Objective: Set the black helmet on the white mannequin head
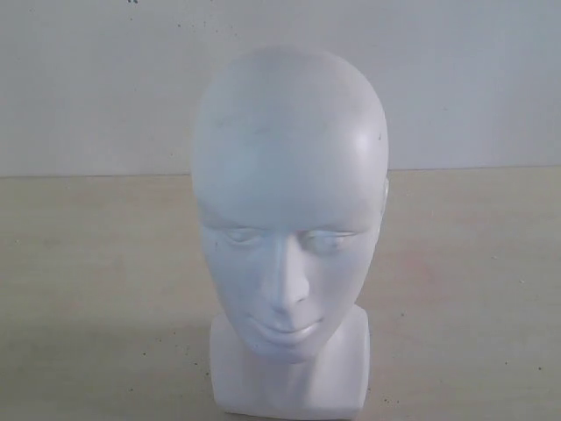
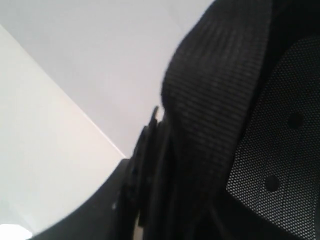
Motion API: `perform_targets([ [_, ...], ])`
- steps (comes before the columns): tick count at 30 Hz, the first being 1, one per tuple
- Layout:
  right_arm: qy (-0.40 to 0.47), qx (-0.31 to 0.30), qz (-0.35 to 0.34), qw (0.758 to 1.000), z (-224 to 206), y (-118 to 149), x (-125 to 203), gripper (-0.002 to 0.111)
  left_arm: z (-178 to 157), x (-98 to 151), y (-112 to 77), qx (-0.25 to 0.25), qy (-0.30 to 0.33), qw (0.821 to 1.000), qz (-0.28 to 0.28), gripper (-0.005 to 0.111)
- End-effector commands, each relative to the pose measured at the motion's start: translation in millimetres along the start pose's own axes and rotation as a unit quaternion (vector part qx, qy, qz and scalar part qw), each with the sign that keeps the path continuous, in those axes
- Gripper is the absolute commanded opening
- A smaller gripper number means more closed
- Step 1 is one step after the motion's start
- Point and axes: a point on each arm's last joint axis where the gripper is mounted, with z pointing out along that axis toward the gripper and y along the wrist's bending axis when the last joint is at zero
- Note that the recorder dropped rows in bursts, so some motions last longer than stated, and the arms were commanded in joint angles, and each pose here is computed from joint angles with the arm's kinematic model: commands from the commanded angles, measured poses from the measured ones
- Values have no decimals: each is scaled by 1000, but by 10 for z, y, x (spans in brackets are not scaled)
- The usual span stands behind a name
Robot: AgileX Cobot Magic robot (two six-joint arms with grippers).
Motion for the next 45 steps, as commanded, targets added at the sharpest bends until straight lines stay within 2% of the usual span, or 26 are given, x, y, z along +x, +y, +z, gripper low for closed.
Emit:
perform_targets([
  [1, 36, -97, -11, 995, 59, 260, -3, -1, 1, 8, 0, 1, 0, 1000, -1, 4],
  [4, 57, -160, 19, 985, 124, 387, 47, -1, 1, 8, 0, 1, 0, 1000, -1, 4],
  [7, 56, -209, 84, 973, 158, 464, 56, -1, 1, 8, 0, 1, 0, 1000, -1, 4],
  [13, 54, -220, 142, 964, 200, 466, 69, -1, 1, 8, 0, 1, 0, 1000, -1, 4],
  [18, 34, -303, 223, 926, 304, 526, 106, -1, 1, 8, 0, 1, 0, 1000, -1, 4],
  [26, 54, -329, 275, 902, 428, 498, 235, -1, 1, 8, 0, 1, 0, 1000, -1, 4],
  [28, 60, -332, 291, 895, 458, 460, 296, -1, 1, 8, 0, 1, 0, 1000, -1, 4],
  [32, 46, -372, 355, 857, 527, 280, 474, -1, 1, 8, 0, 1, 0, 1000, -1, 4],
  [35, 37, -404, 363, 839, 546, 108, 512, -1, 1, 8, 0, 1, 0, 1000, -1, 4],
  [40, 53, -421, 382, 821, 542, -116, 597, -1, 1, 8, 0, 1, 0, 1000, -1, 4],
  [45, 57, -397, 393, 827, 550, -293, 703, -1, 1, 8, 0, 1, 0, 1000, -1, 4],
])
